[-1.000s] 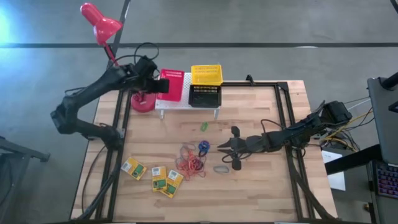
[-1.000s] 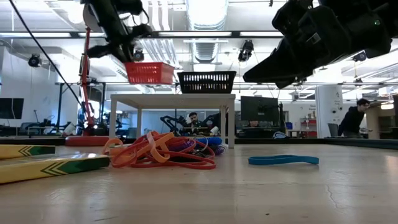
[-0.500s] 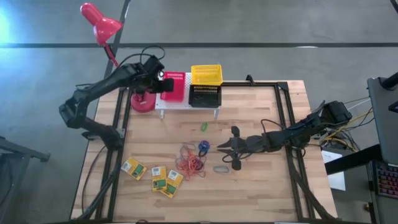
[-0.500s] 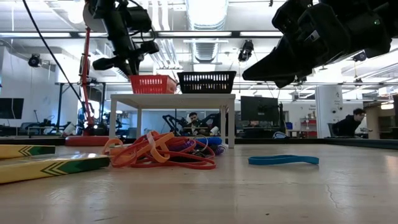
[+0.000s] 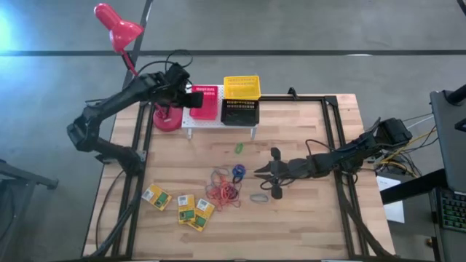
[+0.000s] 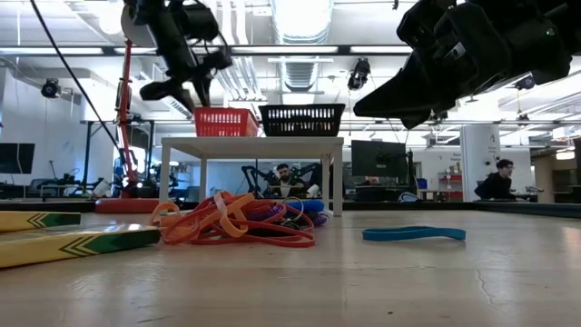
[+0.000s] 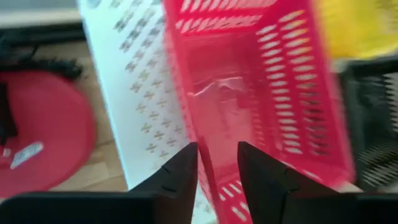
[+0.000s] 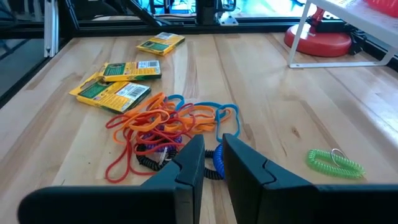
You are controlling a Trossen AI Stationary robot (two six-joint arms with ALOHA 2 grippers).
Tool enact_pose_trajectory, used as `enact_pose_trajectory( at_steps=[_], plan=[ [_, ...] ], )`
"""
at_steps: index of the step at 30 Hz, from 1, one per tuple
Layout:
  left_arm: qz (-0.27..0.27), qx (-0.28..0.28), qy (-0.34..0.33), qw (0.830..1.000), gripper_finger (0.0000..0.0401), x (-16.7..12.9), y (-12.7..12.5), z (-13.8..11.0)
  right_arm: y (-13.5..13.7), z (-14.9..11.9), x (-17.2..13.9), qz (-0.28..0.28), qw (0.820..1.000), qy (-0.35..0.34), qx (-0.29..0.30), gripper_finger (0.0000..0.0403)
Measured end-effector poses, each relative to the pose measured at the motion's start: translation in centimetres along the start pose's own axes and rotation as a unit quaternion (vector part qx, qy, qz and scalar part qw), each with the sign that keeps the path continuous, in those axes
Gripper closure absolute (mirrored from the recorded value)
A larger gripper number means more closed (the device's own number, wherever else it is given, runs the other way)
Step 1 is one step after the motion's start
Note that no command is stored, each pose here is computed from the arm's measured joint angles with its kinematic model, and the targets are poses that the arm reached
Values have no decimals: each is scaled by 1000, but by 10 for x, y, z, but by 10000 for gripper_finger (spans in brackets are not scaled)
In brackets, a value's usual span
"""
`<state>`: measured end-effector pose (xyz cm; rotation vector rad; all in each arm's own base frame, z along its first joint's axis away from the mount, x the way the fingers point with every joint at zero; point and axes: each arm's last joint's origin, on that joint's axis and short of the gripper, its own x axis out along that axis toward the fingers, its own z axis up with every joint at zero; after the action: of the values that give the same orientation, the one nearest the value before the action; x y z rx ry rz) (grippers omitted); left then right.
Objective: Pick & Place Office Desk Supplies
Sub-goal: Put the red bin on the shelf, then put the blue spring keychain into the yellow bin on the shelf
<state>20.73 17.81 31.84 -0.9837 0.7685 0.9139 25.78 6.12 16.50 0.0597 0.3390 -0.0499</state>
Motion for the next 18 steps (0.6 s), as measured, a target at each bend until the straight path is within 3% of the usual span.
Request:
enact_pose_trajectory(
  at_steps=[9,14,18],
  plan=[
    [-78,70,-66,992,278,-68,-5,-32,0,2,1,1,1000,-3,16,350],
    [-99,145,-116,978,279,-98,-15,-65,4,11,5,36,999,9,18,329],
    [-97,222,-136,961,279,-97,-31,-105,2,22,13,41,997,62,-1,303]
  ],
)
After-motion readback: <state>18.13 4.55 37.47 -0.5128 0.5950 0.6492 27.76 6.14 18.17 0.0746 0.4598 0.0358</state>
